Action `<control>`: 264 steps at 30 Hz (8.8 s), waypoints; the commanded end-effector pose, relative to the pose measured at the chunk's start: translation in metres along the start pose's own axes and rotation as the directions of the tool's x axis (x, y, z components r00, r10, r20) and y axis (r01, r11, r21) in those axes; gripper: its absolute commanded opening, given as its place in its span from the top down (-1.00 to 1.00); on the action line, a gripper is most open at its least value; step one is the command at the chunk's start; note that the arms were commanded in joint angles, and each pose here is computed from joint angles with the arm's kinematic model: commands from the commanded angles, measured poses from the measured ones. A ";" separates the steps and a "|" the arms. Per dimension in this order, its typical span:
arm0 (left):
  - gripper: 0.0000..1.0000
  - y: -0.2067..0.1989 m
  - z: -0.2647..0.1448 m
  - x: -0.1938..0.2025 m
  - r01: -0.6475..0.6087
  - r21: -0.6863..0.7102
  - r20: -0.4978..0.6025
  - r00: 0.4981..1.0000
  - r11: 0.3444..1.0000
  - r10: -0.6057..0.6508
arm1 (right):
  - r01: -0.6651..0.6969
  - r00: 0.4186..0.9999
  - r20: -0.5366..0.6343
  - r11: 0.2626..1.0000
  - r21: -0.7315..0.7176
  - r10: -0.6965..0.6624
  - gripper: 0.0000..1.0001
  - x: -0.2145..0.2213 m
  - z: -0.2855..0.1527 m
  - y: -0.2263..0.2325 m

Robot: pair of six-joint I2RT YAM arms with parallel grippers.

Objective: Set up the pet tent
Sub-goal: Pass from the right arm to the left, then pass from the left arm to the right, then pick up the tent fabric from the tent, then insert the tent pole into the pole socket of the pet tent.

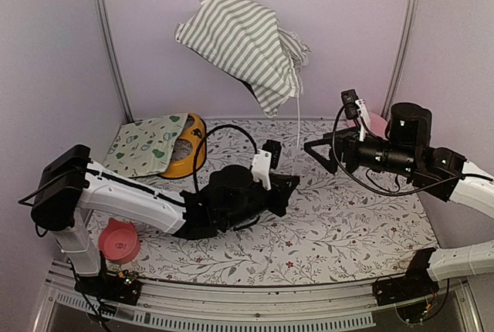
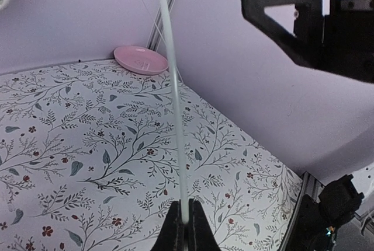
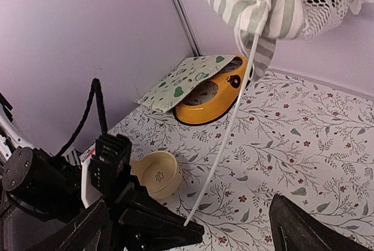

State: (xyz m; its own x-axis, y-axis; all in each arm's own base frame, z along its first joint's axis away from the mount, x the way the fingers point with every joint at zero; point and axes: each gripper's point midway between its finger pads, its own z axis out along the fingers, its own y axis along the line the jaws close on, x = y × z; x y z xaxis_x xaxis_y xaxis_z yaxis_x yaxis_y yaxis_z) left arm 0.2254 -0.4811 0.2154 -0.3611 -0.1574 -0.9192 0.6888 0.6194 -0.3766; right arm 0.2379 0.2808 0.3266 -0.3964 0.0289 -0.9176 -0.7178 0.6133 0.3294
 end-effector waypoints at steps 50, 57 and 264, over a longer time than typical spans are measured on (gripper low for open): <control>1.00 -0.008 0.024 -0.053 0.002 0.074 0.084 0.996 0.997 -0.008 | -0.309 0.937 -0.256 0.909 -0.281 0.239 0.47 0.232 0.046 0.053; 1.00 -0.011 0.024 -0.058 0.000 0.085 0.098 0.995 0.996 -0.008 | -0.300 0.931 -0.289 0.916 -0.267 0.221 0.53 0.243 0.051 0.055; 1.00 0.067 -0.162 0.088 -0.514 -0.199 -0.277 0.846 0.835 0.455 | -0.685 0.653 -0.668 0.655 -0.320 0.356 1.00 0.170 0.092 0.107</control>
State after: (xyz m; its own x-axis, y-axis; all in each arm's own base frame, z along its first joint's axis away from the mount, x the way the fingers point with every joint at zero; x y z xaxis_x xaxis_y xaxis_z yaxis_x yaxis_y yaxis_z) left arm 0.1625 -0.3236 0.1579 -0.1855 0.2070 -0.9606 0.5361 0.8406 0.0777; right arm 0.1241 0.4223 0.1691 -0.8520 -0.3906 -0.3486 -0.4244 0.1256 0.8967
